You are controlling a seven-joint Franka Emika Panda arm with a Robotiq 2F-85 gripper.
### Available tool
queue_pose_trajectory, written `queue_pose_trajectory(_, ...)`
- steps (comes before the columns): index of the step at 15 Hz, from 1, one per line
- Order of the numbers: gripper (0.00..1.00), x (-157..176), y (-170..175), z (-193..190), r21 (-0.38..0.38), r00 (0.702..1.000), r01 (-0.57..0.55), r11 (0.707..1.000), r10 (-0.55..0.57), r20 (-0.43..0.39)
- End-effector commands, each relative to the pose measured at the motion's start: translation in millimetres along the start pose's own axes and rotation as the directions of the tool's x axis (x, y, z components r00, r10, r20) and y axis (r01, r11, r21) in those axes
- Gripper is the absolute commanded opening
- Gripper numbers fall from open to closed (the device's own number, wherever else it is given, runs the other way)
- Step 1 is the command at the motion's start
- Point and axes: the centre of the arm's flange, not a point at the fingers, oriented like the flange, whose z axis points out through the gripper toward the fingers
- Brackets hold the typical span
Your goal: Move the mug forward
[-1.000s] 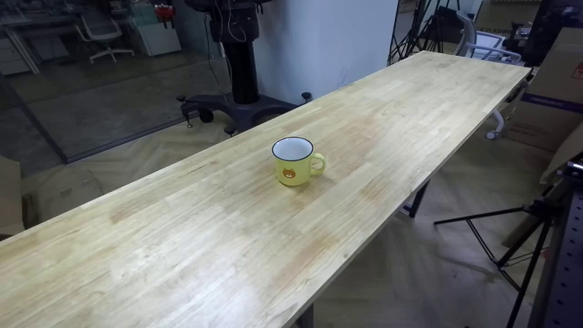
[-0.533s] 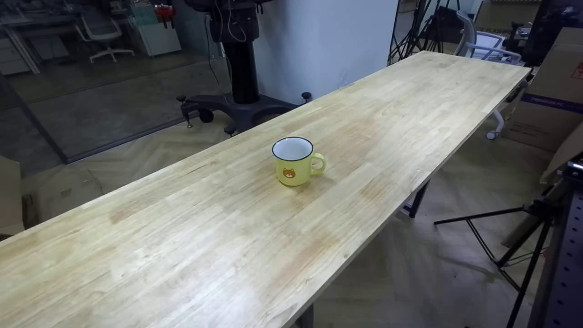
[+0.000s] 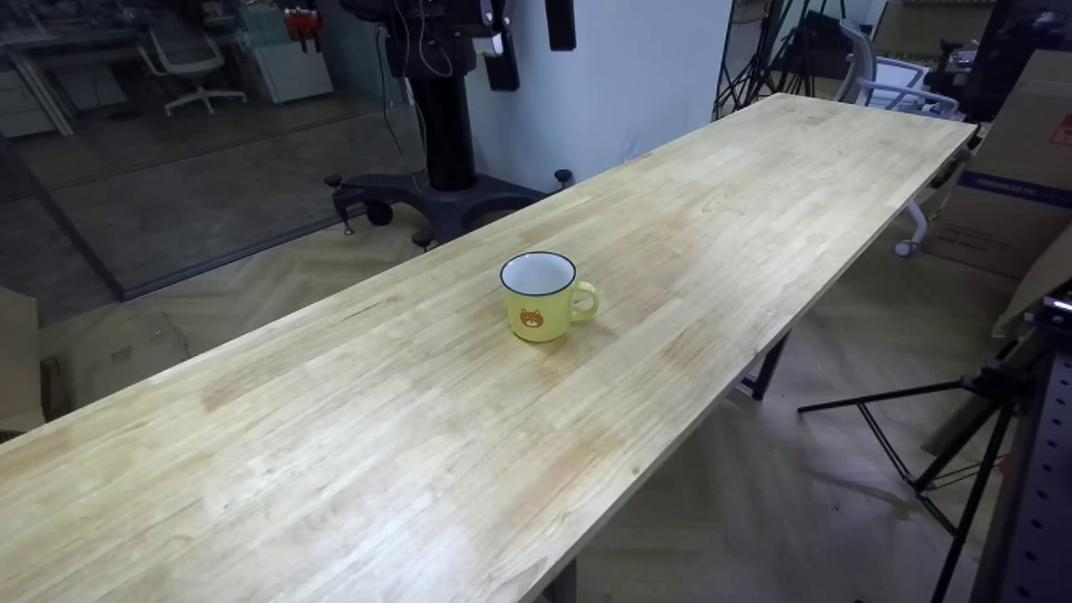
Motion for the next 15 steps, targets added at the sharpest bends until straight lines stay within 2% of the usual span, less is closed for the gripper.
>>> queue_pose_trajectory(1,1.0,0,-1,0,0.0,1.0,0.001,1.0,-0.001,0.0)
queue_pose_trajectory(4,1.0,3,-3,1,-0.014,1.0,0.005,1.0,-0.005,-0.02)
queue_pose_trajectory(6,1.0,14,4,16,0.009,1.0,0.016,1.0,-0.016,-0.027)
queue_pose_trajectory(10,1.0,30,19,59,0.071,0.997,0.069,0.995,-0.067,-0.04)
queue_pose_trajectory(15,1.0,35,41,116,0.115,0.994,0.111,0.987,-0.111,-0.003)
